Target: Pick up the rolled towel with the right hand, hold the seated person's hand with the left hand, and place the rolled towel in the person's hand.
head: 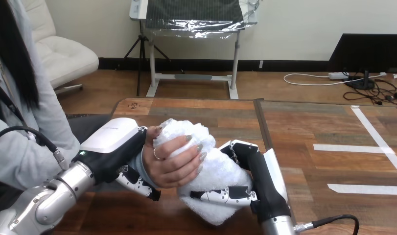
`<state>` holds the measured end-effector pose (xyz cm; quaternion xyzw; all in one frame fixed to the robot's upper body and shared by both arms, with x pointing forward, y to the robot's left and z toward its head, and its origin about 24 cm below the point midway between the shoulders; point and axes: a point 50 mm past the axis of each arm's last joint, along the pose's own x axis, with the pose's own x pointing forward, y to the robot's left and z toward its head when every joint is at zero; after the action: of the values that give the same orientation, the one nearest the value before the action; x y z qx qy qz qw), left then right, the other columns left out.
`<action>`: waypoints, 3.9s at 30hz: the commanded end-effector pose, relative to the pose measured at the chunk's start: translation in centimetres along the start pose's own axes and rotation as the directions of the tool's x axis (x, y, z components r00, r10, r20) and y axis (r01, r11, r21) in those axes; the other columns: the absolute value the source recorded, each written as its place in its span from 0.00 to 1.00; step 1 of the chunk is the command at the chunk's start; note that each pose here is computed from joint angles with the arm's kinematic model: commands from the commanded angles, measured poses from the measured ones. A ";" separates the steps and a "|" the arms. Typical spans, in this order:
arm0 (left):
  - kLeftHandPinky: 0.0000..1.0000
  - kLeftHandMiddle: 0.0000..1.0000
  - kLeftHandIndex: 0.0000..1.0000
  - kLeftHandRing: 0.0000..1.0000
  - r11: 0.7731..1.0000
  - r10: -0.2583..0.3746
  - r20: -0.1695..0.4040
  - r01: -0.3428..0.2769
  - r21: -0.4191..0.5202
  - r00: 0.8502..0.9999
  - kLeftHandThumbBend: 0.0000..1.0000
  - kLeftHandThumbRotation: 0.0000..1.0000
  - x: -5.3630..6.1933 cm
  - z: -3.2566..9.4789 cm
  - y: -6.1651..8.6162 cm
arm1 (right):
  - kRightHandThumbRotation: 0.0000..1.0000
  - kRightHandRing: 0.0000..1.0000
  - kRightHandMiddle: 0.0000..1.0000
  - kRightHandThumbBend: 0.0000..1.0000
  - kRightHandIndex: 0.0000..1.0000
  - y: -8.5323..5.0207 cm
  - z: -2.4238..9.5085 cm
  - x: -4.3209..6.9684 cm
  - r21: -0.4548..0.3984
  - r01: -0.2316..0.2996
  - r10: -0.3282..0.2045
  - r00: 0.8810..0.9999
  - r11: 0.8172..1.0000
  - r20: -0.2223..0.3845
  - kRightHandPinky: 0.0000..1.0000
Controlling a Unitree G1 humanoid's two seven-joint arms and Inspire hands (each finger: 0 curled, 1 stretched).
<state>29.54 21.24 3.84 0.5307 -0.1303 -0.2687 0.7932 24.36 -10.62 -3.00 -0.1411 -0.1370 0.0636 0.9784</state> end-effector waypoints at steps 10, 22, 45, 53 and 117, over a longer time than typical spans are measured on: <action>0.32 0.43 0.44 0.37 0.998 0.055 0.037 -0.055 -0.010 0.998 0.98 0.15 1.1 0.5 1.2 | 0.00 0.41 0.46 0.81 0.46 -0.1 1.9 3.0 0.026 0.002 -0.005 0.996 1.000 0.094 0.36; 0.41 0.54 0.58 0.48 0.998 0.060 0.043 -0.060 -0.014 0.997 1.00 0.18 0.9 0.7 1.3 | 0.00 0.57 0.59 0.84 0.60 -0.2 1.4 3.0 0.000 -0.041 0.041 0.998 0.999 0.047 0.56; 0.76 0.75 0.82 0.73 0.998 0.055 0.046 -0.056 0.024 0.997 1.00 0.25 0.7 1.0 1.3 | 0.42 0.82 0.81 0.79 0.86 -0.5 0.4 3.1 -0.087 -0.187 0.181 0.981 0.978 -0.069 0.81; 0.80 0.82 0.88 0.81 0.999 0.044 0.041 -0.045 0.023 0.998 1.00 0.29 0.6 1.1 1.1 | 0.56 0.87 0.86 0.87 0.91 -0.5 0.3 3.1 -0.093 -0.223 0.215 0.972 0.970 -0.095 0.85; 0.96 1.00 1.00 1.00 0.940 0.277 0.110 -0.245 -0.236 0.955 1.00 0.54 -1.4 3.5 -1.2 | 0.91 1.00 1.00 1.00 1.00 -1.6 0.7 0.6 -0.074 -0.325 0.321 0.945 0.943 -0.064 1.00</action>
<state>26.14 20.06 3.05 0.4413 -0.1731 -0.2311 0.8496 24.36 -12.16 -3.41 -0.2079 -0.0398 0.2034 0.9559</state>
